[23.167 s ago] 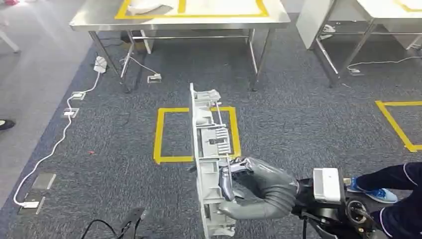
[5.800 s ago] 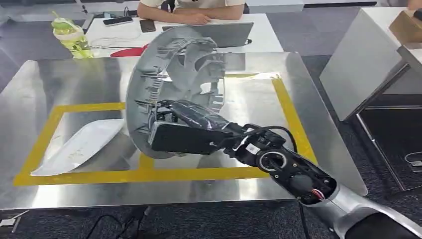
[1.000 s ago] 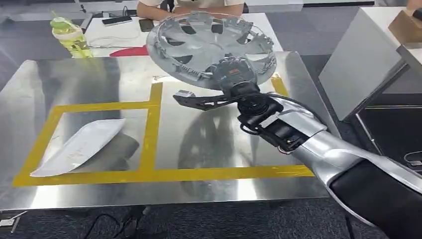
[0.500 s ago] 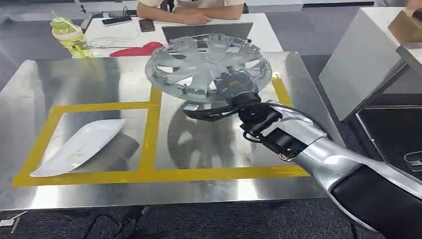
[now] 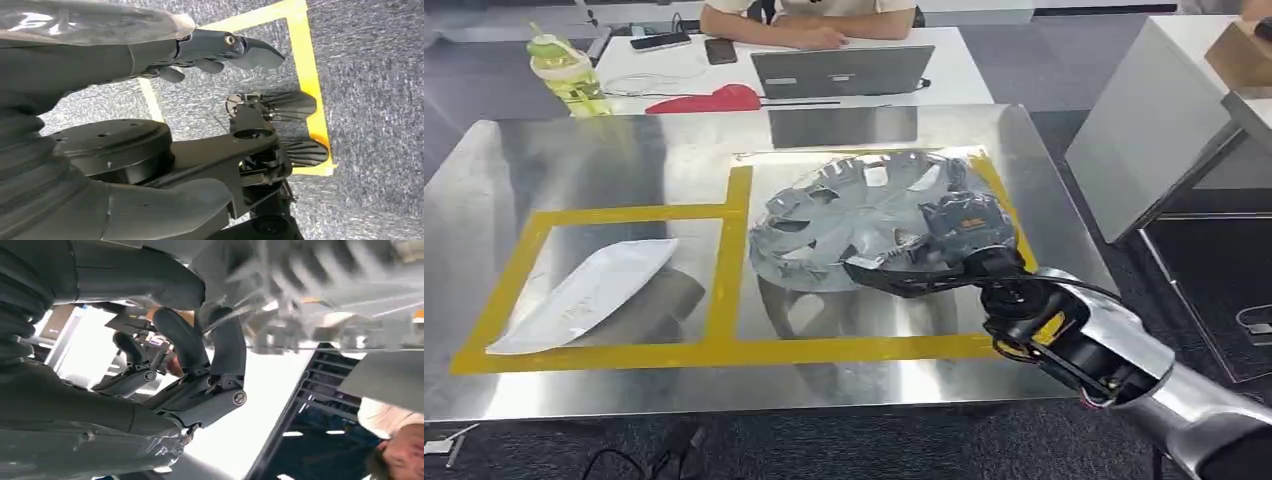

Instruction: Take the parts from the cabinet and place them on the table.

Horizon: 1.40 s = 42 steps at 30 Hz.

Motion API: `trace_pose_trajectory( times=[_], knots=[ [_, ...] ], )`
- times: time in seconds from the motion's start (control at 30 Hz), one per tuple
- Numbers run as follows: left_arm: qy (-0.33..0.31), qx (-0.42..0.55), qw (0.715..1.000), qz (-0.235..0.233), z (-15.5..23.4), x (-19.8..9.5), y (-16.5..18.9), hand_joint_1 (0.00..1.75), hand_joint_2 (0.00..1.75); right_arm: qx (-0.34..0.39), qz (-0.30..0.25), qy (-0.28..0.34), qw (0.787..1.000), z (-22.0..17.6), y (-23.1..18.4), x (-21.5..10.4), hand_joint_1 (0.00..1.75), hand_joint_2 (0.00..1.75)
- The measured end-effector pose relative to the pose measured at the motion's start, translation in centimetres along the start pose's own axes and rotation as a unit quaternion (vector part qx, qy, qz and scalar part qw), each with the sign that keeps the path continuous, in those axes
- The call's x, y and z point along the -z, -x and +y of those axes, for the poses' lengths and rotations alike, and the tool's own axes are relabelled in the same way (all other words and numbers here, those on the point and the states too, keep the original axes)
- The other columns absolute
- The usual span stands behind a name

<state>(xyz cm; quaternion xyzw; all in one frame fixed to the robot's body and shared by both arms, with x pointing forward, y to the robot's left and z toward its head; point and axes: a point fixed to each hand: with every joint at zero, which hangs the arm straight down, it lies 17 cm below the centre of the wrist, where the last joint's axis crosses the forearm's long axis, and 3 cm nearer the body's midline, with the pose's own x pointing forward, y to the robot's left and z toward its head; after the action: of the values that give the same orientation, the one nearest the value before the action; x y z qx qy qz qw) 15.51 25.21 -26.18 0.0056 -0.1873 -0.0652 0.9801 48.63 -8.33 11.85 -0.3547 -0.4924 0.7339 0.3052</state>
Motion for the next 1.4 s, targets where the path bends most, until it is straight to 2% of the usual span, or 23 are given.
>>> trace_pose_trajectory(
  times=[0.43,0.73,1.0,1.17,1.4],
  knots=[
    [-0.001,0.0,1.0,0.0,0.1,0.0,0.0,0.0,1.75,0.01,-0.009,0.057,0.998,-3.4,0.4,-3.1,1.75,1.75],
    [0.0,0.001,1.0,0.0,0.1,0.0,0.0,0.0,1.75,0.008,-0.007,0.068,0.998,-4.3,0.7,-3.9,1.75,1.75],
    [0.0,0.003,1.0,0.0,0.1,0.0,0.0,0.0,1.75,0.012,-0.005,0.063,0.998,-3.6,0.6,-5.0,1.75,1.75],
    [-0.001,0.006,1.0,0.002,0.2,0.1,-0.2,0.0,1.75,0.038,-0.051,0.06,0.996,-3.1,-1.4,-5.3,1.75,1.75],
    [-0.001,0.007,1.0,0.005,0.2,0.1,-0.2,0.0,1.75,0.05,-0.062,0.079,0.994,-3.1,-2.3,-4.8,1.75,1.75]
  ],
)
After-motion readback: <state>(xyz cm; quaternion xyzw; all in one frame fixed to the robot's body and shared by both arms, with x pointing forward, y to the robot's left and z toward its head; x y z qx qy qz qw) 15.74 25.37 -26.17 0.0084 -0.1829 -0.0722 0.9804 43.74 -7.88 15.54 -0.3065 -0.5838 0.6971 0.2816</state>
